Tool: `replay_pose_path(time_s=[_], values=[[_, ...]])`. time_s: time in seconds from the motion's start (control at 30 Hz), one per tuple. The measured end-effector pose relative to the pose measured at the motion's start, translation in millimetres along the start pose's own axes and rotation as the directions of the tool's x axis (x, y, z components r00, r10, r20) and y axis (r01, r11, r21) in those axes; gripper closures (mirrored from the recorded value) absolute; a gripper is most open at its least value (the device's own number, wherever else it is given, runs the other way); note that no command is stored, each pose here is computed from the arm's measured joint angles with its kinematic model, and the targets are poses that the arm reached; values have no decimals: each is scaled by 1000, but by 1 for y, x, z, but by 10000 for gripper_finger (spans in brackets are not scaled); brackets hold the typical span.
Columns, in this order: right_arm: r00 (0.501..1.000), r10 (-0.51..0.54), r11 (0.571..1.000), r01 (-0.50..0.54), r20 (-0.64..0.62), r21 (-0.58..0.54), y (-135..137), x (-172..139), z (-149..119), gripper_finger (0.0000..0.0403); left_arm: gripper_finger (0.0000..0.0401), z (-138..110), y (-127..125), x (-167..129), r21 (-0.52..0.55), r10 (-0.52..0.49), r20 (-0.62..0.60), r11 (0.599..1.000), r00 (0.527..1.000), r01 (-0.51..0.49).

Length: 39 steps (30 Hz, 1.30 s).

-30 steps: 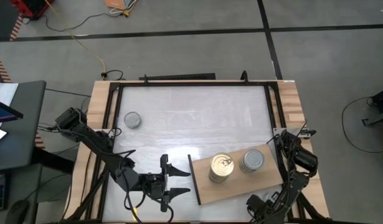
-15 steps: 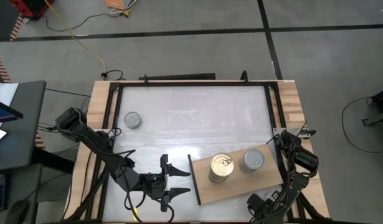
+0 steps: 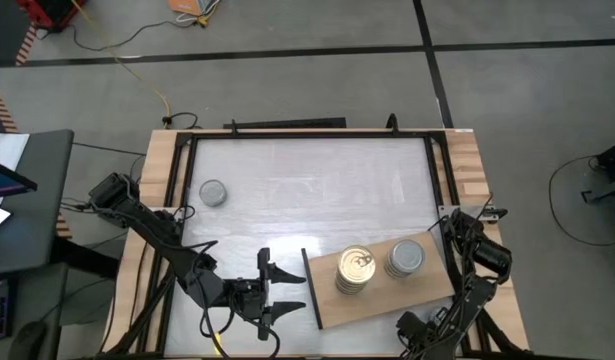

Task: Stack canned seafood by type on shelf
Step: Stack the green tuna can on top of the green tuna can on the shelf

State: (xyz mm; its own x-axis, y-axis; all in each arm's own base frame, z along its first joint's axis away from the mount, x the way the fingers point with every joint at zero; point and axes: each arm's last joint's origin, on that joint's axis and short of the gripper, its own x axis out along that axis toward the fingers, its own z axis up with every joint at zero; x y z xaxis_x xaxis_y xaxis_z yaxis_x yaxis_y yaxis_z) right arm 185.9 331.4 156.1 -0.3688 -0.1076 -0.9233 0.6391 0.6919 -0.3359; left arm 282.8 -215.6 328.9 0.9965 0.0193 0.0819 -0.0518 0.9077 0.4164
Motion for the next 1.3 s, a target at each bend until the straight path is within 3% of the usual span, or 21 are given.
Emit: replay_pose_path(time_s=[0.33,0.63,0.87,0.97,1.07,1.3], values=[[999,-47,999,47,23,-12,-3,3,2,345,173,0,0,0,-1,-1,-1,1000,1000,1],[1000,-3,998,3,4,-64,2,0,5,344,173,0,0,0,-1,-1,-1,1000,1000,1],[1000,-8,979,13,22,-202,0,-29,10,334,173,0,0,0,-1,-1,-1,1000,1000,1],[997,-71,967,73,15,-245,-8,-44,9,310,173,0,0,0,7,-3,-3,1000,1000,3],[1000,-17,957,12,-14,-289,-11,-55,7,272,173,-1,-1,0,13,-7,-8,1000,1000,7],[998,48,976,-55,-39,-209,-37,-82,-2,156,173,-1,-1,0,14,-7,-9,1000,1000,7]])
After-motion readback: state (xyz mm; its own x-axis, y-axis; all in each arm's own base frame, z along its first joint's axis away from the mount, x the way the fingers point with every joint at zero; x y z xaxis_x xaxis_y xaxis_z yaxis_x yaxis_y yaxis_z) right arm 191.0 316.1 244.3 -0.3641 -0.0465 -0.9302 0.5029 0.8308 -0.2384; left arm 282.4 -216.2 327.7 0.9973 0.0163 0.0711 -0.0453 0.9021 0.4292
